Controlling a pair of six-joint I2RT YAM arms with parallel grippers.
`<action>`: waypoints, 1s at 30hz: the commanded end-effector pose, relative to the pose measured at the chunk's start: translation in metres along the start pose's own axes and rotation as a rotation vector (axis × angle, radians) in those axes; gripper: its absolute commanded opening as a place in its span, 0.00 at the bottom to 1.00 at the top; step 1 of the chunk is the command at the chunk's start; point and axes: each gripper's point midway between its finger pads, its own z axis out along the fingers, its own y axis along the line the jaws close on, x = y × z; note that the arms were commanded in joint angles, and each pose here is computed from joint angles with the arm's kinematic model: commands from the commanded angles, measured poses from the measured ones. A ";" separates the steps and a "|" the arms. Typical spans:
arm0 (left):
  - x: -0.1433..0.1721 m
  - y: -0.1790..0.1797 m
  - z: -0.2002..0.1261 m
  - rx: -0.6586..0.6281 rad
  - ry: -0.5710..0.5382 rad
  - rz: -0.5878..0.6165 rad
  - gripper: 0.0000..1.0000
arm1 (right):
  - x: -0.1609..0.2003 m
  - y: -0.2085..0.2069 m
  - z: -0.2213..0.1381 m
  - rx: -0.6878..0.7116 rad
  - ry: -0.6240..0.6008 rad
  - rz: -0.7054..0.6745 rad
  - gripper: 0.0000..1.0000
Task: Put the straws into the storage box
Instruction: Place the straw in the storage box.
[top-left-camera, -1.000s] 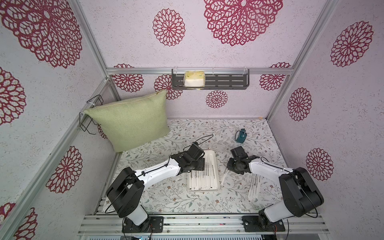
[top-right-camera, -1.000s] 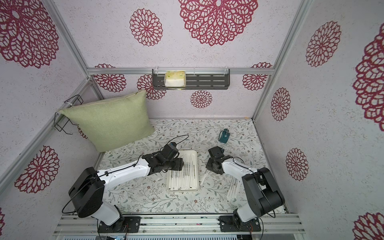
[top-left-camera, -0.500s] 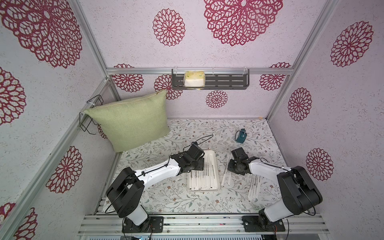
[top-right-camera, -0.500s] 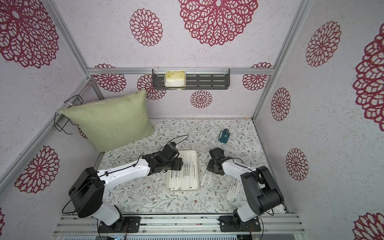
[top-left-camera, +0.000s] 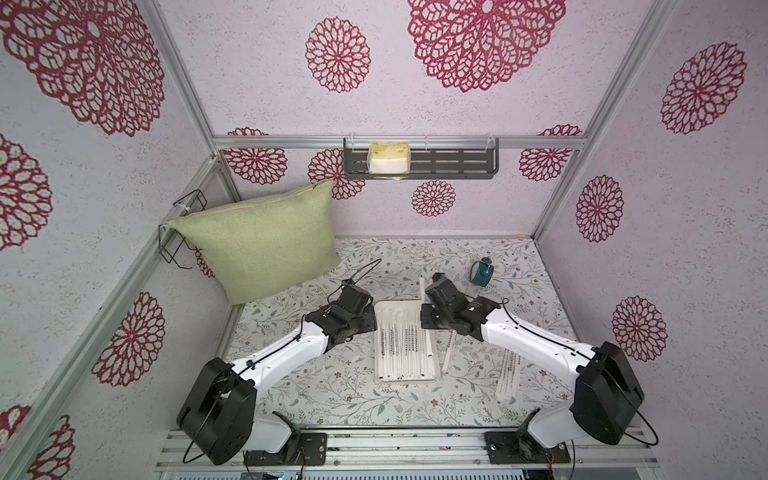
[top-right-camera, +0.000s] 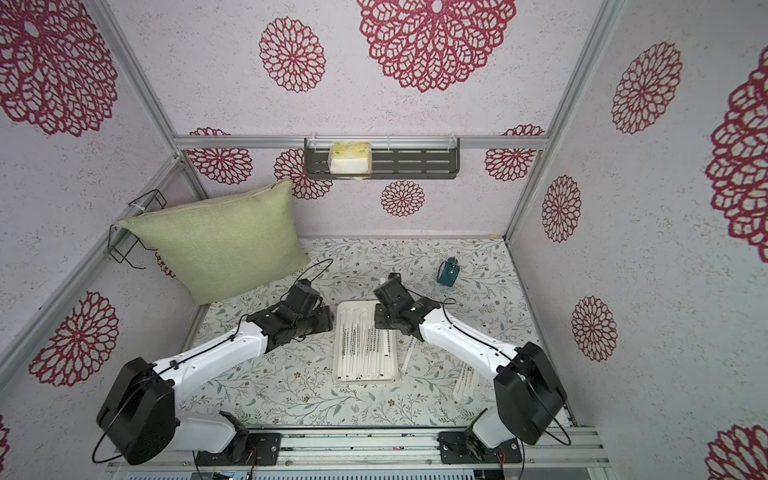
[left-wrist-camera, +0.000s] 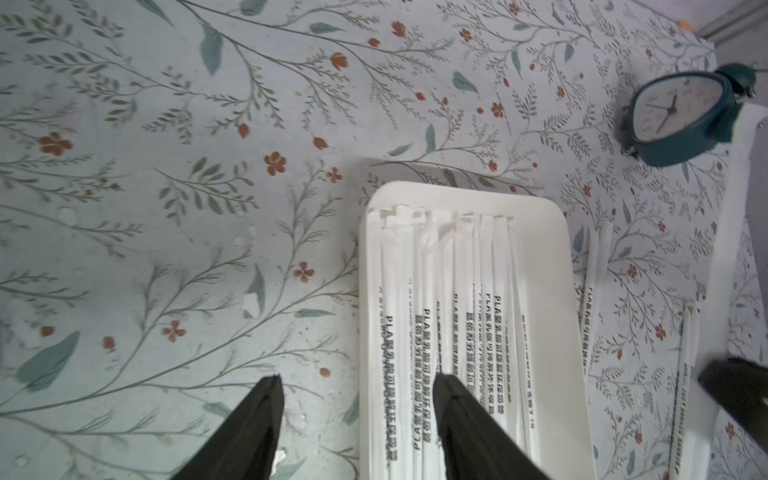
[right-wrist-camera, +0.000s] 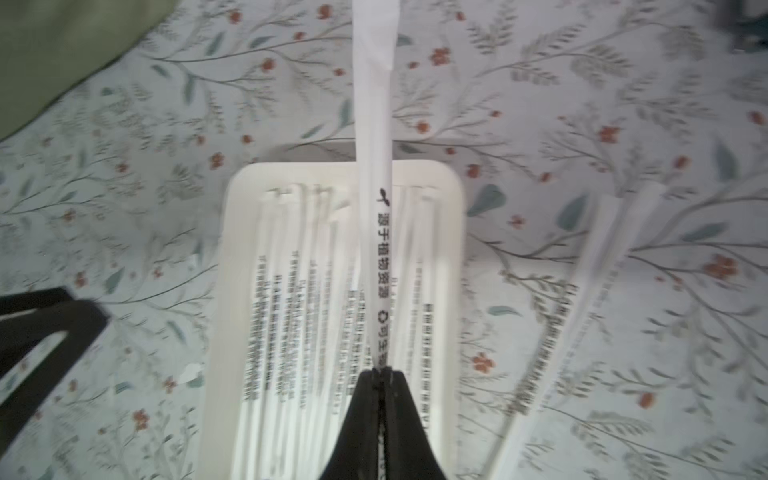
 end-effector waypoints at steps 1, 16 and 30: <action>0.001 0.013 -0.008 -0.028 -0.009 -0.030 0.65 | 0.017 0.025 0.021 -0.084 0.051 0.066 0.09; 0.013 0.020 -0.007 -0.026 0.008 -0.036 0.65 | 0.075 0.021 0.079 -0.089 0.192 0.210 0.09; -0.002 0.011 -0.015 -0.025 -0.019 0.013 0.65 | 0.030 -0.029 0.022 0.017 0.090 0.226 0.29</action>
